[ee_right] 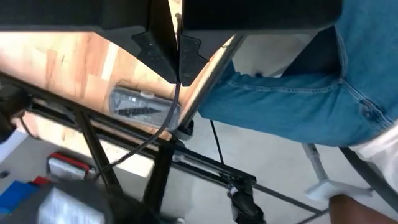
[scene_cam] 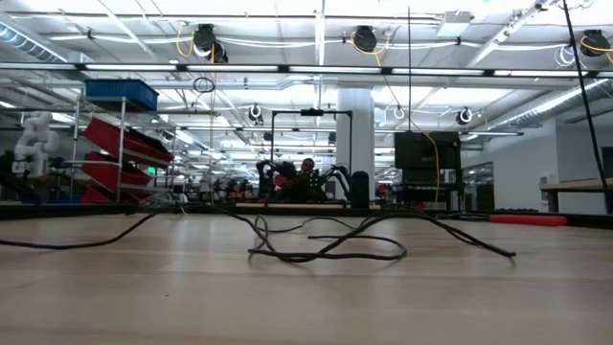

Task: Coil cords
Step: Coil the black wire onto the spool

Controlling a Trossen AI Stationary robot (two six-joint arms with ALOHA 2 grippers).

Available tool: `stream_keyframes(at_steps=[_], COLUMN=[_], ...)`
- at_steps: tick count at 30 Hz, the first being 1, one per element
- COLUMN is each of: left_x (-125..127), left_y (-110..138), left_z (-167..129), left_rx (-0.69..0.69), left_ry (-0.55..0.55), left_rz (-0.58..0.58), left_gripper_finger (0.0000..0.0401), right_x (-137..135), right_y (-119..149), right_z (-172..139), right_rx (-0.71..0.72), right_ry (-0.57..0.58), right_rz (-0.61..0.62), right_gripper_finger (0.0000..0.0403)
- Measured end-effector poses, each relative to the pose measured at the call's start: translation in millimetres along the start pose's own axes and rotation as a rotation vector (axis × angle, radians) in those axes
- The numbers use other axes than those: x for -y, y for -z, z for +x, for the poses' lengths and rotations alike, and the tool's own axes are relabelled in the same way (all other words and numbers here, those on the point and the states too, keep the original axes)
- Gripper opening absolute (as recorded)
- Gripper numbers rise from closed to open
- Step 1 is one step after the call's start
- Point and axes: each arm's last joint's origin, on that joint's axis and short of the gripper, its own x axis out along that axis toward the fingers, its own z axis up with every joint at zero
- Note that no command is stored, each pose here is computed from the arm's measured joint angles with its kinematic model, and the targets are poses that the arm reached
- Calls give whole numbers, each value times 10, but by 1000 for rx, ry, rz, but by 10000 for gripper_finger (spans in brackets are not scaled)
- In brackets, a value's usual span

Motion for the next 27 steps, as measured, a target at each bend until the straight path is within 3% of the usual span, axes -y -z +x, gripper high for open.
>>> stream_keyframes(at_steps=[15,27], left_x=[-22,-35], left_y=[40,97], left_z=[-30,-59], left_rx=[-53,-113], left_ry=[-61,-83], left_rz=[-37,-69], left_gripper_finger=[2,2], right_x=[-583,-816], right_y=[-178,-296], right_z=[-434,-587], right_rx=[68,175], right_ry=[57,148], right_rz=[-127,-221], right_gripper_finger=[0,0])
